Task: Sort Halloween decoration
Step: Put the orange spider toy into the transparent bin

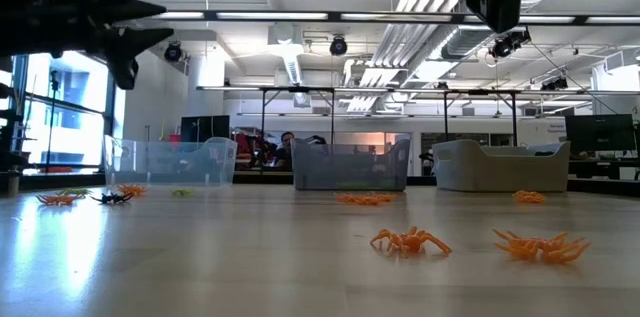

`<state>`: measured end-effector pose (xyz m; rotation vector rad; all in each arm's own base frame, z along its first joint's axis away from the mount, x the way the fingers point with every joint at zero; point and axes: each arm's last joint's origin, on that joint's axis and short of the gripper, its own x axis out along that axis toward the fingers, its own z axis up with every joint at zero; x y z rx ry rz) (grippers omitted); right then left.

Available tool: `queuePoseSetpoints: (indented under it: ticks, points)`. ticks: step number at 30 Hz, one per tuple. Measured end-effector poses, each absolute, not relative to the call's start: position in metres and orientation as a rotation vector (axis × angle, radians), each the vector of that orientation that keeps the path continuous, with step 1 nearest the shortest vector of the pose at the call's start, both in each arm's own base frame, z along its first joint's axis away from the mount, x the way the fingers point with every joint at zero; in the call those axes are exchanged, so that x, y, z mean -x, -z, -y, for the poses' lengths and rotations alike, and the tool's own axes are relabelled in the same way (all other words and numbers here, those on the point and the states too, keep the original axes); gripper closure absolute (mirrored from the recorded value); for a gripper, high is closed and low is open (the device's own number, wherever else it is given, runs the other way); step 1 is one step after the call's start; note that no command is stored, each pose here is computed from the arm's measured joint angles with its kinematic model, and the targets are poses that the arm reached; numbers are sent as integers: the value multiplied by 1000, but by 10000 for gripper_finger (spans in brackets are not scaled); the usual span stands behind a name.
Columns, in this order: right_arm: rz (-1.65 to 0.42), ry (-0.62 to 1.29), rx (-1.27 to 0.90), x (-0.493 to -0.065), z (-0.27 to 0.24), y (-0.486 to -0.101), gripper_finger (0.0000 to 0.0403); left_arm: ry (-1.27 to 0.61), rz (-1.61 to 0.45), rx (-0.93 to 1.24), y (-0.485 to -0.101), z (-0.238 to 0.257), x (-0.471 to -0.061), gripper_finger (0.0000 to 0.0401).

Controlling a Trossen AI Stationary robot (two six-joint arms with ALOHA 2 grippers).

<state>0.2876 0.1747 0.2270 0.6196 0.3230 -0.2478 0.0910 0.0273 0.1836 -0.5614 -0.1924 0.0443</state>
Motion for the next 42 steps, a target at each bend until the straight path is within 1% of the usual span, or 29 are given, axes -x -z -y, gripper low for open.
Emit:
queuePoseSetpoints:
  ticks: [2, 8, 10, 16, 23, 29, 36, 42]
  points:
    - [-323, 248, -620, -288, -175, -227, 403, 23, 179, 575, -184, -24, -92, 270]
    - [-298, 242, -638, -289, -175, -229, 402, 147, 147, 585, -185, -11, -95, 270]
    - [-276, 235, -644, -291, -174, -232, 402, 158, 132, 576, -184, -6, -96, 270]
    - [-230, 224, -642, -296, -170, -237, 402, 112, 89, 526, -180, 5, -105, 270]
    - [-226, 237, -657, -298, -166, -237, 402, 221, 130, 475, -193, 24, -119, 270]
    - [-228, 235, -651, -298, -166, -237, 402, 187, 32, 351, -208, 39, -145, 270]
    - [-232, 229, -629, -297, -167, -237, 402, 131, -70, 178, -215, 52, -182, 270]
    - [-238, 223, -558, -298, -166, -237, 402, 125, -27, 106, -223, 59, -206, 270]
